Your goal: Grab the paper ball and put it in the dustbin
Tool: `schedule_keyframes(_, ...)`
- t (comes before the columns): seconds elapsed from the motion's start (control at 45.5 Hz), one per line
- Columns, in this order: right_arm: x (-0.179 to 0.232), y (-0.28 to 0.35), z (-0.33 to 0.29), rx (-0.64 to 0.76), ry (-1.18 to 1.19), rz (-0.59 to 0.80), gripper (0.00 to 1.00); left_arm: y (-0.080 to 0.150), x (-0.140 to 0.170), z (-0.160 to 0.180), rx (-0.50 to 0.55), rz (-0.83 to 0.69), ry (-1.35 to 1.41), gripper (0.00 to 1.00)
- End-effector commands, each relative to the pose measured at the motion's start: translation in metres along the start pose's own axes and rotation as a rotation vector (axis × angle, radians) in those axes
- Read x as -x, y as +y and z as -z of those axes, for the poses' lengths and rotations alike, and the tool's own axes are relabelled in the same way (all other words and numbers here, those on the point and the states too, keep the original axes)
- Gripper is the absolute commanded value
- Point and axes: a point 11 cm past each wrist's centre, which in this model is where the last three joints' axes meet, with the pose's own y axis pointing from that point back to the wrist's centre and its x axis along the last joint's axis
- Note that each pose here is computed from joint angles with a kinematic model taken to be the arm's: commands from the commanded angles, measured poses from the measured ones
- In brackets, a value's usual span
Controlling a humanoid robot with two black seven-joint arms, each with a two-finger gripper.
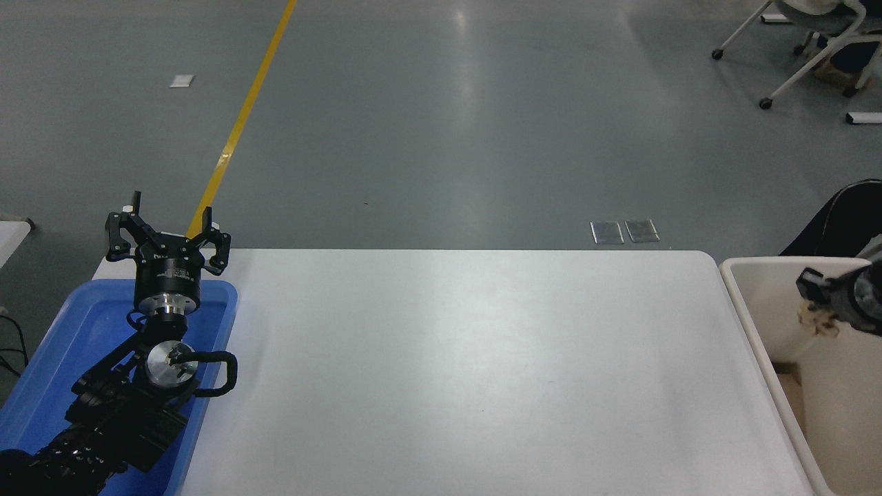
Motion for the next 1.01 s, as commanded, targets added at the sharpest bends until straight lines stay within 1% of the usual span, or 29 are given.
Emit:
schedule_keyframes(0.0,0.038,-0.021,-0.026,0.075,0.001,-0.160,0.00,0.000,0.000,0.000,0.001,-0.001,0.001,0.99)
schedule_keyframes(0.132,0.053,-0.025,-0.039,0.094,-0.042,-0.158,0.00,0.000,0.000,0.000,0.002,-0.001,0.003,0.99)
schedule_keyframes(0.286,0.066,-0.028,-0.038,0.085,-0.158,-0.131,0.00,0.000,0.000,0.000,0.002,-0.001,0.003,0.99)
schedule_keyframes(0.396,0.069,-0.029,-0.036,0.082,-0.180,-0.123,0.00,0.000,0.000,0.000,0.002,-0.001,0.003,0.99)
schedule_keyframes(0.418,0.072,-0.029,-0.036,0.082,-0.178,-0.115,0.03,0.000,0.000,0.000,0.002,-0.003,0.002,0.99)
schedule_keyframes(0.44,0.073,-0.029,-0.037,0.083,-0.177,-0.112,0.22,0.000,0.000,0.000,0.003,-0.003,0.001,0.99)
schedule_keyframes(0.505,0.072,-0.029,-0.038,0.084,-0.181,-0.112,0.85,0.000,0.000,0.000,0.003,-0.001,0.002,0.99)
schedule_keyframes(0.527,0.069,-0.028,-0.038,0.082,-0.183,-0.117,1.00,0.000,0.000,0.000,0.003,-0.001,0.002,0.99)
schedule_keyframes(0.901,0.065,-0.027,-0.031,0.067,-0.186,-0.107,1.00,0.000,0.000,0.000,0.003,-0.003,0.001,0.99)
schedule_keyframes(0.989,0.064,-0.024,-0.017,0.037,-0.186,-0.079,1.00,0.000,0.000,0.000,0.002,-0.003,0.002,0.99)
